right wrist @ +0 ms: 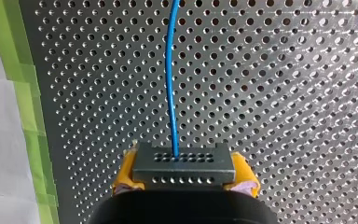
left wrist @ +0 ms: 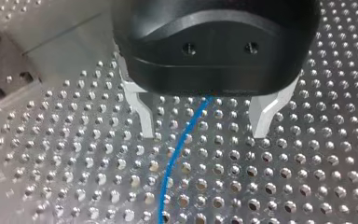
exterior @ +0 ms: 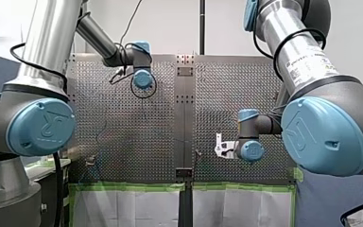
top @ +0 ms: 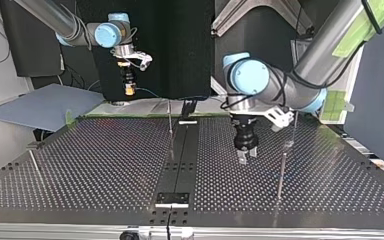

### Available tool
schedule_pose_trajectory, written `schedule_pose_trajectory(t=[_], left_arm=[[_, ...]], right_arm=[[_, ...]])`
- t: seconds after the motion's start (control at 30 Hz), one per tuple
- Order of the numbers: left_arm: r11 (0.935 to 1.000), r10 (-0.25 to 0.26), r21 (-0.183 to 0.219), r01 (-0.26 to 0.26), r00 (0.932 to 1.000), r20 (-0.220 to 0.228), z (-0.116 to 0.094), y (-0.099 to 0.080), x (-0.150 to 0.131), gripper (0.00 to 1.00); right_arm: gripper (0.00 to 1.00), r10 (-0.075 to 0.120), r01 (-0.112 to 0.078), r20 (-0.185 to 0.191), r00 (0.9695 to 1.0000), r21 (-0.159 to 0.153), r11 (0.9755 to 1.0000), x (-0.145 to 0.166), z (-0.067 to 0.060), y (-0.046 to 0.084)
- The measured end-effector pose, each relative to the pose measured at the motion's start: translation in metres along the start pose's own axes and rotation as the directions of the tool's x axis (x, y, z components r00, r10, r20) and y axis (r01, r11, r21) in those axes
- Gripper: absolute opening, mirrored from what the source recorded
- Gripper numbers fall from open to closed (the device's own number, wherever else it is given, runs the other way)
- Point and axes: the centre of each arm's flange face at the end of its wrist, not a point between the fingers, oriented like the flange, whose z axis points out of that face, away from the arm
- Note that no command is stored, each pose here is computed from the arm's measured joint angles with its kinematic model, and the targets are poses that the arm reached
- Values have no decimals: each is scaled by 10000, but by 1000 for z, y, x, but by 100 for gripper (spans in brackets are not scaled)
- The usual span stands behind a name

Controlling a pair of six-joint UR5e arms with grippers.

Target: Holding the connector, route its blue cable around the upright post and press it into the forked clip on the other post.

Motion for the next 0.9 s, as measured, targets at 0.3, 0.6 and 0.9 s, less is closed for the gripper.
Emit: schedule_pose_trajectory(t=[0.3,0.6,0.9], left_arm=[[9994,171,307,-161,9993,-324,11,-15,16,98],[9995,119,286,-100,9976,-689,12,-15,26,98],[9991,268,369,-228,9934,-1118,2,-20,35,98]], right_arm=[[0,2,-2,-22,10000,8,10000,0,0,0],[0,2,-2,-13,10000,12,10000,0,0,0],[0,0,0,11,10000,26,10000,0,0,-1]])
